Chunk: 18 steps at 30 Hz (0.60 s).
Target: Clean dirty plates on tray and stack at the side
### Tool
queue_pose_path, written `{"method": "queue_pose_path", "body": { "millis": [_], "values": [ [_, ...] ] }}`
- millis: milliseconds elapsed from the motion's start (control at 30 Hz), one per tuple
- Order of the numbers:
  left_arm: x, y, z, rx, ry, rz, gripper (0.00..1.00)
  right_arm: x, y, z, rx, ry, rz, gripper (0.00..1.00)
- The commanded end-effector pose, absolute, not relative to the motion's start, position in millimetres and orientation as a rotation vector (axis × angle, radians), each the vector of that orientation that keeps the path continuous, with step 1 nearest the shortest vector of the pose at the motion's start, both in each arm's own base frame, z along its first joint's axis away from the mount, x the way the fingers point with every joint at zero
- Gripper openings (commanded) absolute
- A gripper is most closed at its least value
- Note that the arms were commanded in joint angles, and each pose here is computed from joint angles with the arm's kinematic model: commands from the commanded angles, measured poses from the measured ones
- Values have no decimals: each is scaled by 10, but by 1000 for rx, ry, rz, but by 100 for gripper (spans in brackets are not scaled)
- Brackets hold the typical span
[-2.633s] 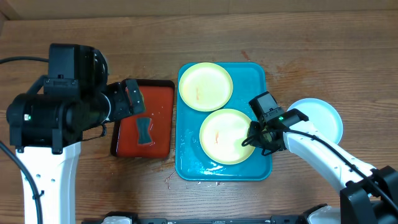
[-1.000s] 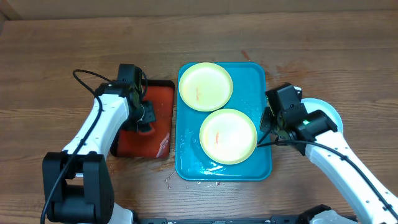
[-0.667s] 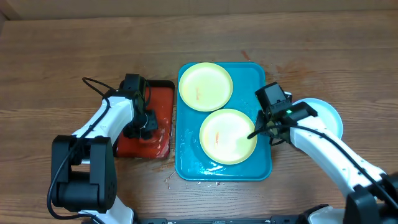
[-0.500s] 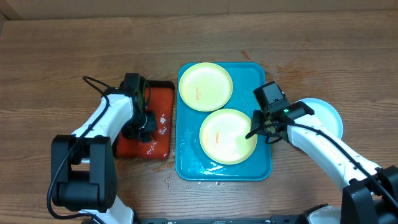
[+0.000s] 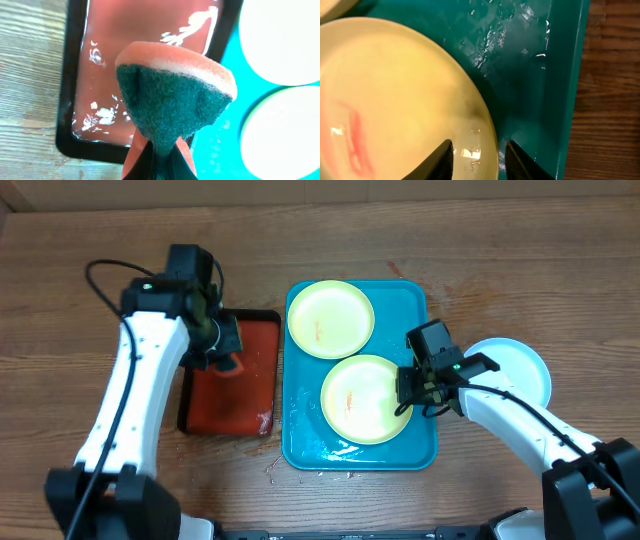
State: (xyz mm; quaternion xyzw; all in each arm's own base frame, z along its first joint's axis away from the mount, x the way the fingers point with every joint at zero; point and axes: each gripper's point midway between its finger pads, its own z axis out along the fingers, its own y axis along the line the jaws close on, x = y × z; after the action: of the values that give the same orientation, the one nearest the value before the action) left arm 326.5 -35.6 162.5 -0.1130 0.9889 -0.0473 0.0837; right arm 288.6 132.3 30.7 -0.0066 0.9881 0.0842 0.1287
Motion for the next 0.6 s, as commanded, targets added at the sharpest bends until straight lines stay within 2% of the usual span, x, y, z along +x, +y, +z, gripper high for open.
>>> {"method": "queue_pose_path", "body": {
  "millis": [0,67,200,300,567],
  "values": [
    [3260,-440,1849,-278,2899,-192,4,2859,1296,214,-12,2871,242,36],
    [3240,-514,1874,-249,2898,-214,4,2855,1247,161,17,2862,213,35],
    [3206,-733,1878,-152,2905,-233,4,2796,1261,55,47,2860,250,22],
    [3229,-913,1892,-82,2886,-251,4,2770,1285,40,49,2868,275,4],
    [3323,-1656,1779,-10,2831,-353,4,2788,1291,46,86,2860,282,4]
  ]
}}
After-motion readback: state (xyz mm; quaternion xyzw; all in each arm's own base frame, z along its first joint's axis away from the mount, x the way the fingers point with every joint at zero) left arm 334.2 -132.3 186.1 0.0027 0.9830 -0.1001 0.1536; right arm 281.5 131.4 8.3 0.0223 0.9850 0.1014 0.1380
